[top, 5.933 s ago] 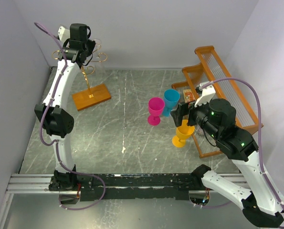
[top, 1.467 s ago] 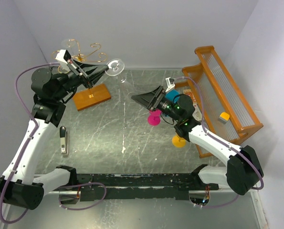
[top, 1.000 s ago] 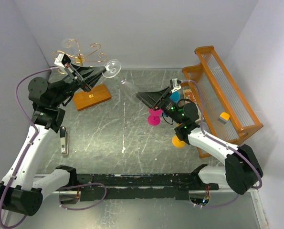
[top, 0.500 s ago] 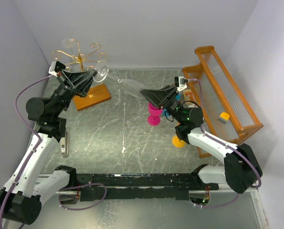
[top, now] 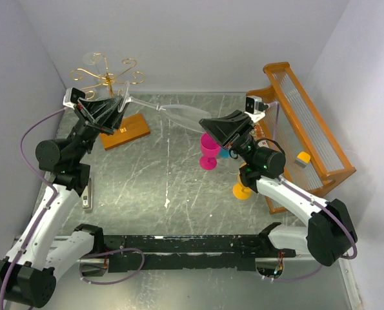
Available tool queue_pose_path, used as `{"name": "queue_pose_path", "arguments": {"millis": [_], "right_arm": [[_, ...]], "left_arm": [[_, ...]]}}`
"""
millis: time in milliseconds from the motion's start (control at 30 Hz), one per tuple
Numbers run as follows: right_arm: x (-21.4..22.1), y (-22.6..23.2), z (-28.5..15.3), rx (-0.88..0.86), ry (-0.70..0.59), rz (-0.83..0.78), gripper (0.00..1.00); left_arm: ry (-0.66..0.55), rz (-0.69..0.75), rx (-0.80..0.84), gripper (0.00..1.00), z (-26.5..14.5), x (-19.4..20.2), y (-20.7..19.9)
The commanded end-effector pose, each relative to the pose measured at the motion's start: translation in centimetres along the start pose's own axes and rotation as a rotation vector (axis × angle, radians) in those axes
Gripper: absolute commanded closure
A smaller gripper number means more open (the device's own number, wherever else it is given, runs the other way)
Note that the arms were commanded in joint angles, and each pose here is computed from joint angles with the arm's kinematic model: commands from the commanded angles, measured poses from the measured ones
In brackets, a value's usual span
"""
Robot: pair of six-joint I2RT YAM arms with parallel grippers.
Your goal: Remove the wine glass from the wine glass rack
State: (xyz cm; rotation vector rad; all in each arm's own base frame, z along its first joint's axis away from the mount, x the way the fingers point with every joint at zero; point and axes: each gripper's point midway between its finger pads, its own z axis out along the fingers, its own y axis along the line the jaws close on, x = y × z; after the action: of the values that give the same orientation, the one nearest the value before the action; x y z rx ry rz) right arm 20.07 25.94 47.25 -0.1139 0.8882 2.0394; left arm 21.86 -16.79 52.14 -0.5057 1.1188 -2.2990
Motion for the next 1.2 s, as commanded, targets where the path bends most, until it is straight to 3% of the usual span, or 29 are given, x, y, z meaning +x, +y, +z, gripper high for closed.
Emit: {"name": "queue_pose_path", "arguments": {"millis": [0,67,167,233,267,500,600,800,967,1167], "right_arm": [[0.3,1.5,0.6,-0.035,0.027,-0.041,1.0],[0.2,1.6,0.6,-0.022,0.027,-0.055,1.0],[0.1,1.5,0.6,0.009,0.028,-0.082,1.0],[0.0,1.2,0.5,0.033,0.031,-0.096,1.0],[-0.1,1.2,0.4,0.043,0.035,-0.105,1.0],[-0.7,-1.1,-1.9,0.217,0.074,-0.182,1.0],[-1.3,-2.1,-3.4,0.318,0.101,-0.235,1.0],[-0.2,-2.8,-6.0,0.472,0.219,-0.346,1.0],[0.6,-3.6,-8.3,0.623,0.354,-0.418,1.0],[2.2,-4.5,-11.3,0.767,0.609,-0.438,1.0]], "left_arm": [[0.072,0.026,-0.153,0.55,-1.4,2.1,2.6],[0.053,0.061,-0.192,0.4,-2.1,2.0,3.7],[0.037,0.124,-0.26,0.25,-3.2,2.0,5.0],[0.024,0.174,-0.316,0.05,-3.9,2.0,5.9],[0.017,0.201,-0.348,0.0,-4.3,2.0,6.3],[-0.056,0.472,-0.553,0.0,-6.6,0.8,7.1],[-0.141,0.575,-0.694,0.01,-8.7,-0.6,7.5],[-0.293,0.738,-0.782,0.0,-11.0,-2.8,5.9],[-0.331,0.832,-0.833,0.0,-11.5,-3.8,4.8],[-0.329,0.884,-0.841,0.0,-11.4,-4.1,4.2]]}}
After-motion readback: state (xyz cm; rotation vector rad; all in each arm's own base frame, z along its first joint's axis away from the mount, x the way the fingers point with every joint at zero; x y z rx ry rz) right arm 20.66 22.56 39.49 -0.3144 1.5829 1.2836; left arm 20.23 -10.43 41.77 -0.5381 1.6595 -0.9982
